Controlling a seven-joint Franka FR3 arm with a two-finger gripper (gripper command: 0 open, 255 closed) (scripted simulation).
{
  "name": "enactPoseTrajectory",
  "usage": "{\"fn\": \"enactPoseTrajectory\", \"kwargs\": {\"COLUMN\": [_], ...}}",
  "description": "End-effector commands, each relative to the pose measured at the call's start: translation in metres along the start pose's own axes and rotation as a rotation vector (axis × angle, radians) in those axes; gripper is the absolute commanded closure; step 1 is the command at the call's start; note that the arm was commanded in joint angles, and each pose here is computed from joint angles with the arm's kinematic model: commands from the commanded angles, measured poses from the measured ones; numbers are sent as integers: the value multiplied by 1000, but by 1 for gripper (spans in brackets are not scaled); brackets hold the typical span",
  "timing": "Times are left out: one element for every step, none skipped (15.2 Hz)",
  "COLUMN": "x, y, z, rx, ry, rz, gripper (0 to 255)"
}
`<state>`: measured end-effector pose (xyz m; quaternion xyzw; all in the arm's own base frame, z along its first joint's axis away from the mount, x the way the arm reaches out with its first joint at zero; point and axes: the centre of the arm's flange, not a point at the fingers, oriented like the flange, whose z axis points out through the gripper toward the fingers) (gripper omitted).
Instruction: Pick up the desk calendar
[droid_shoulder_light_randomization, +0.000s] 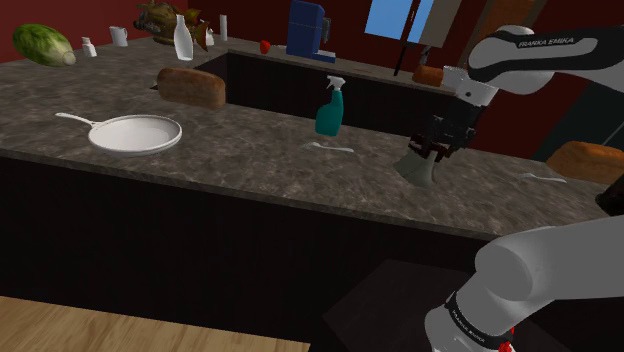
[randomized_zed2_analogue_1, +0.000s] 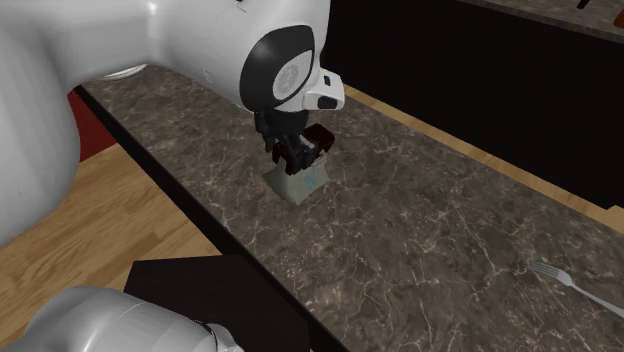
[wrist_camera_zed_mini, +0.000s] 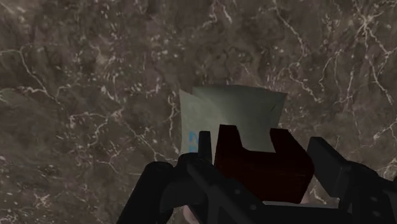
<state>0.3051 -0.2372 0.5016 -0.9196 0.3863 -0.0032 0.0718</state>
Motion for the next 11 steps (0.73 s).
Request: {"fn": "enactPoseTrajectory", "kwargs": {"x": [-1,-1,-1,-1,-2,-2,-2,-2,-3,-3,-3], "y": [-1,-2,-3,-3,-4,-5,-5,-6,-7,-7,-7], "z": [-11,-17,-22,-27,-32,-37,-43,-48,-53,-54,-54], "rx": [0,0,0,0,0,0,0,0,0,0,0], "ry": [1,1,1,1,1,1,1,1,1,1,1], "rz": [0,0,0,0,0,0,0,0,0,0,0], "gripper": [255,255,255,255,255,255,255,255,255,255,255]}}
